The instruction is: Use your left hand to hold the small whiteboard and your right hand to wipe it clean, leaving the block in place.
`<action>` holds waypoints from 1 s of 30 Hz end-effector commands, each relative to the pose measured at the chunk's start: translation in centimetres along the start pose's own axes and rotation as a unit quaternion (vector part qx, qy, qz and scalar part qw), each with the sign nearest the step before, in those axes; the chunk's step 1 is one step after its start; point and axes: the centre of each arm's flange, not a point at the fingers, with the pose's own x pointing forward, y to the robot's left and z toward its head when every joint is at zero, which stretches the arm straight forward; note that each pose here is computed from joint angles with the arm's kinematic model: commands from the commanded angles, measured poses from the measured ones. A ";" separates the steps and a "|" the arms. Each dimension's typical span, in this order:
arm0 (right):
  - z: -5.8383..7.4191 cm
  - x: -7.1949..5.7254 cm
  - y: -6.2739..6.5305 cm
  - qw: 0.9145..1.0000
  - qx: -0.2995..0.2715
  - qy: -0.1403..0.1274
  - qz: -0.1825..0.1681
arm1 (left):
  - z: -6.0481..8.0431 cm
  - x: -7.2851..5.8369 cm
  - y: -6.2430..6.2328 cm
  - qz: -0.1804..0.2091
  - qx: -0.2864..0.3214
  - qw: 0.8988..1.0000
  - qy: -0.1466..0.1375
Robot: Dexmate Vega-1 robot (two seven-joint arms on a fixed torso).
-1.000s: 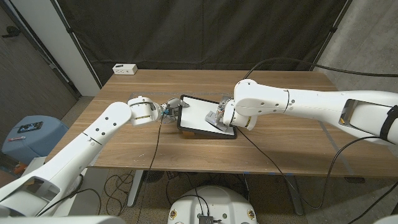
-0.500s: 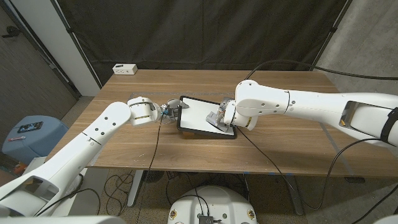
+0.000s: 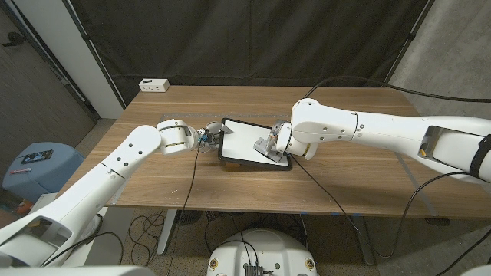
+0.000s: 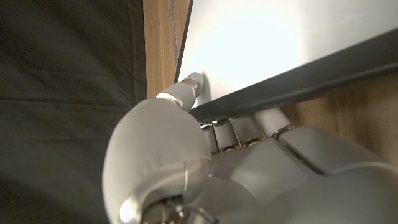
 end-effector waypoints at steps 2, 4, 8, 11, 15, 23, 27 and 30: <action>-0.6 0.2 -0.1 1.000 -0.003 0.013 -0.008 | -0.2 0.0 0.0 -0.001 -0.002 1.000 0.002; -0.7 0.3 -0.2 1.000 -0.004 0.018 -0.008 | -0.2 0.0 0.0 0.000 -0.003 1.000 0.002; -1.0 0.5 -0.3 1.000 -0.005 0.021 -0.009 | -0.2 0.0 0.0 -0.001 -0.003 1.000 0.002; -1.2 0.5 -0.3 1.000 -0.007 0.022 -0.010 | -0.3 0.0 -0.1 -0.002 -0.003 1.000 0.002; -1.3 0.7 -0.3 1.000 -0.010 0.024 -0.010 | -0.3 0.1 -0.2 -0.003 -0.003 1.000 0.003; -1.6 1.0 -0.3 0.999 -0.013 0.031 -0.010 | -0.4 0.1 -0.3 -0.003 -0.003 1.000 0.003; -1.8 1.3 -0.4 0.999 -0.014 0.037 -0.012 | -0.4 0.1 -0.4 -0.001 -0.003 1.000 0.004; -2.0 1.5 -0.4 0.999 -0.013 0.041 -0.013 | -0.4 0.1 -0.4 -0.001 -0.007 1.000 0.006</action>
